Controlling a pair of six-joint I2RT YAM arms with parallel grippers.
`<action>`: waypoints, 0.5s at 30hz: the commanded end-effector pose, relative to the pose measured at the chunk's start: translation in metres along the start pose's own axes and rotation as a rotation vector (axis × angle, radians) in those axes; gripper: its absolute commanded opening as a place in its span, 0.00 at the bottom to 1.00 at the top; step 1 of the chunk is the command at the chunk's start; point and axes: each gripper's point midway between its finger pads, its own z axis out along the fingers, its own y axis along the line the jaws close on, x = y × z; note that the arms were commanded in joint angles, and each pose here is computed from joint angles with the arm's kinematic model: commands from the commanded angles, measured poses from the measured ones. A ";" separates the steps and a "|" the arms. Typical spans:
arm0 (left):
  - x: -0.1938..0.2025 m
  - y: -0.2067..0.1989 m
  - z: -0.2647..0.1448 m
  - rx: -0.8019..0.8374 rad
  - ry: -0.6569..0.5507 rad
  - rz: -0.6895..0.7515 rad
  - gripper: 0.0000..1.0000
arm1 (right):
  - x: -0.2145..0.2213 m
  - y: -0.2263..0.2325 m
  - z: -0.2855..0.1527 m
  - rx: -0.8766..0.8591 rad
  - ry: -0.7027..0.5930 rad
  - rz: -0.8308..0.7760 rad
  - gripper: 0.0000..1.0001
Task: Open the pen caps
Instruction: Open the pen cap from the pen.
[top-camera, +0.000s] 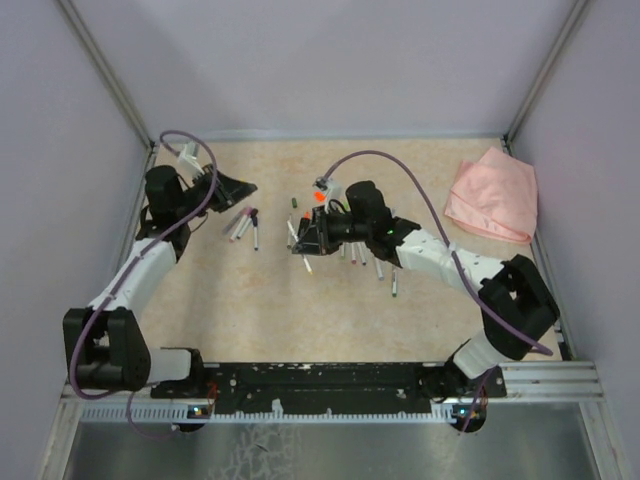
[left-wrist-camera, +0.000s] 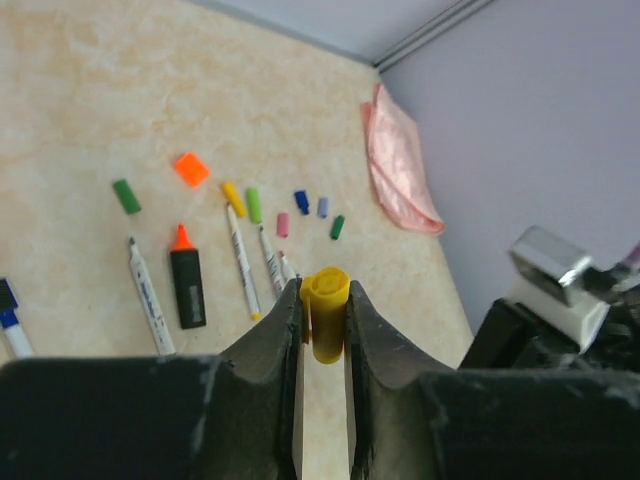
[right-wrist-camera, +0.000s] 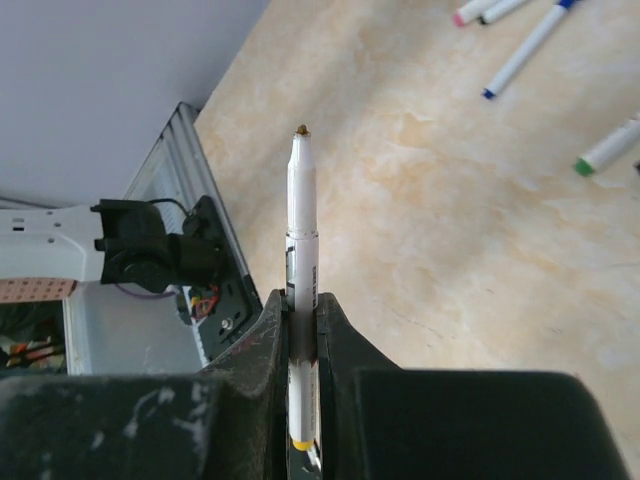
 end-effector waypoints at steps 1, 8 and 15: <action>0.043 0.046 0.017 -0.221 0.130 0.051 0.00 | -0.026 -0.007 -0.022 0.054 -0.100 -0.041 0.00; 0.090 0.106 0.053 -0.493 0.322 0.053 0.00 | -0.022 -0.018 -0.034 0.092 -0.122 -0.033 0.00; 0.122 0.157 0.084 -0.675 0.524 0.020 0.00 | -0.023 -0.027 -0.046 0.118 -0.145 -0.023 0.00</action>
